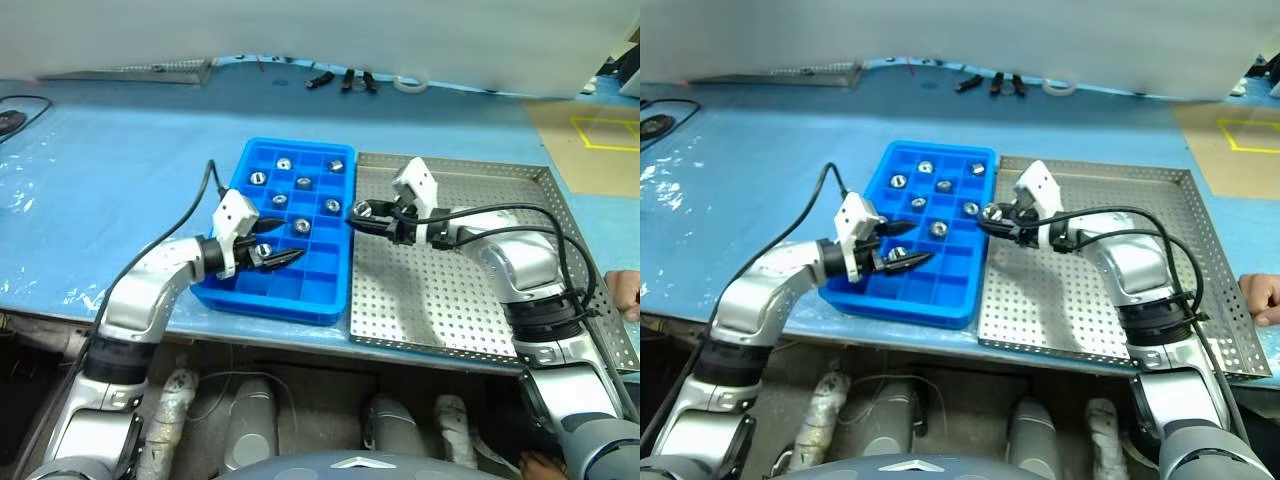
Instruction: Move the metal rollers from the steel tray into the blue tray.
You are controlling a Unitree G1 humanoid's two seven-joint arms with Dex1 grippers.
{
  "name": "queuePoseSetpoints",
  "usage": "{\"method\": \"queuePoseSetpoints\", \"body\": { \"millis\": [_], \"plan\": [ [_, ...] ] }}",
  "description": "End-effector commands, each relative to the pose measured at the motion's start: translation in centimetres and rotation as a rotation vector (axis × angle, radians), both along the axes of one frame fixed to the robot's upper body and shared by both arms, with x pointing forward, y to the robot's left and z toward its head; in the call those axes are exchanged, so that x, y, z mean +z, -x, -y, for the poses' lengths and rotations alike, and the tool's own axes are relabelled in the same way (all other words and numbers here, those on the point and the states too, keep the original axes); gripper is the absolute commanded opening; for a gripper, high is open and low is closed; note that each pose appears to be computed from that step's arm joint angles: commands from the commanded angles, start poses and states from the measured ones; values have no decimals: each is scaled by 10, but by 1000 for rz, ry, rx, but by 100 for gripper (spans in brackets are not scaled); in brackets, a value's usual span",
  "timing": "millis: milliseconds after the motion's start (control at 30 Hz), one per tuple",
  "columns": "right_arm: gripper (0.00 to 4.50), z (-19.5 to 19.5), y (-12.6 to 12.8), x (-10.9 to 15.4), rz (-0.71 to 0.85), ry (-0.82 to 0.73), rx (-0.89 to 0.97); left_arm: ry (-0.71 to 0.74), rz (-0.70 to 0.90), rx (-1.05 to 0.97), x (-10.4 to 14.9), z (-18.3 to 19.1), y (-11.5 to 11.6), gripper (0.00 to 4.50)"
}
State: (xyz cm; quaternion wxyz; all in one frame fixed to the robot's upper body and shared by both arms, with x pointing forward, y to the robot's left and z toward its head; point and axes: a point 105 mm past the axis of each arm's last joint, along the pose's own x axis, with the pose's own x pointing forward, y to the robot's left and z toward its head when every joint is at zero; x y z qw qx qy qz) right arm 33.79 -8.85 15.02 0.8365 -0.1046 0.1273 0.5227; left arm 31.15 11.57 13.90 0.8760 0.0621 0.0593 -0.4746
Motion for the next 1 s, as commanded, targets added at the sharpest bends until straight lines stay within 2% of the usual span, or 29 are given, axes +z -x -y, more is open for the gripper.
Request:
{"method": "queuePoseSetpoints", "body": {
  "millis": [33,533,767,1000],
  "plan": [
    [164,-14,14,4,16,11,137,15,53,33,15,-5,7,405],
    [164,-13,1,-23,4,115,143,13,31,90,11,-9,22,405],
    [392,-11,4,-26,12,130,128,15,27,60,13,-3,19,405],
    [392,1,-2,-5,67,87,44,21,34,-1,17,7,8,405]
  ]
}}
